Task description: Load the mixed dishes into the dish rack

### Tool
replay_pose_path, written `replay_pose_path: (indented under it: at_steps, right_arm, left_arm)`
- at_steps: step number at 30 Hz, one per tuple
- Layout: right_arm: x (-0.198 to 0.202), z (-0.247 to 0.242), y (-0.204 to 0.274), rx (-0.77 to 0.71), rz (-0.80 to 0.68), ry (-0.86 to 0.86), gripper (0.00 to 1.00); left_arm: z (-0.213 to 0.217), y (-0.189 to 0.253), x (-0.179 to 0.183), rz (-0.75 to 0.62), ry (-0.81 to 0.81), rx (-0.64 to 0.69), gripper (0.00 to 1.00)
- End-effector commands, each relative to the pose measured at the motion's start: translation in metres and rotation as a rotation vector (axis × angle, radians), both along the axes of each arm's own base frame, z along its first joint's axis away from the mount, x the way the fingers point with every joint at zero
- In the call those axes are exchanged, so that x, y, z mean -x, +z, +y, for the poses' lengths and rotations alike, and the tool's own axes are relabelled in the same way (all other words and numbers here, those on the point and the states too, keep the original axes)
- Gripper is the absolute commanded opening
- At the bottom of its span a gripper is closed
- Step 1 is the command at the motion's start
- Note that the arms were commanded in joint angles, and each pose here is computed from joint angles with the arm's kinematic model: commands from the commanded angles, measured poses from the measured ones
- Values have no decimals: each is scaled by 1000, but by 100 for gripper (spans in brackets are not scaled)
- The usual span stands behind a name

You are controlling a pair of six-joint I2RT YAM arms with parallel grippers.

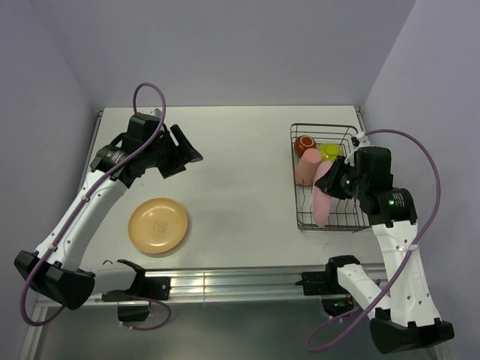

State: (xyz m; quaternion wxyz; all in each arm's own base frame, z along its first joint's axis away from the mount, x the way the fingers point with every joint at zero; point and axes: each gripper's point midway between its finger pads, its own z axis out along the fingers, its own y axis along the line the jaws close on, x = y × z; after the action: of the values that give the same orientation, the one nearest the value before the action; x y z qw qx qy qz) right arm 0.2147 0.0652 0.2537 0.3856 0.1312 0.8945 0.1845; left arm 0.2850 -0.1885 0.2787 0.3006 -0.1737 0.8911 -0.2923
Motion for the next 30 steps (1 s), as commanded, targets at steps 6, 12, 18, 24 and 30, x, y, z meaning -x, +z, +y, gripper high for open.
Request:
replay_pose_path:
  at_steps: [6, 12, 18, 24, 30]
  right_arm:
    - [-16, 5, 8, 17, -55, 93, 0]
    - [-9, -27, 37, 182, -163, 9, 0]
    - [-16, -30, 37, 243, -132, 79, 0]
    - [-26, -37, 31, 282, -108, 100, 0]
    - [-33, -37, 25, 240, -125, 129, 0]
  left_arm:
    - [-3, 1, 2, -35, -41, 18, 70]
    - [-5, -10, 3, -25, -48, 31, 70]
    - [-4, -31, 7, -10, -56, 24, 70]
    - [6, -39, 6, -51, -56, -35, 70]
    - [12, -53, 15, -65, -81, -73, 70]
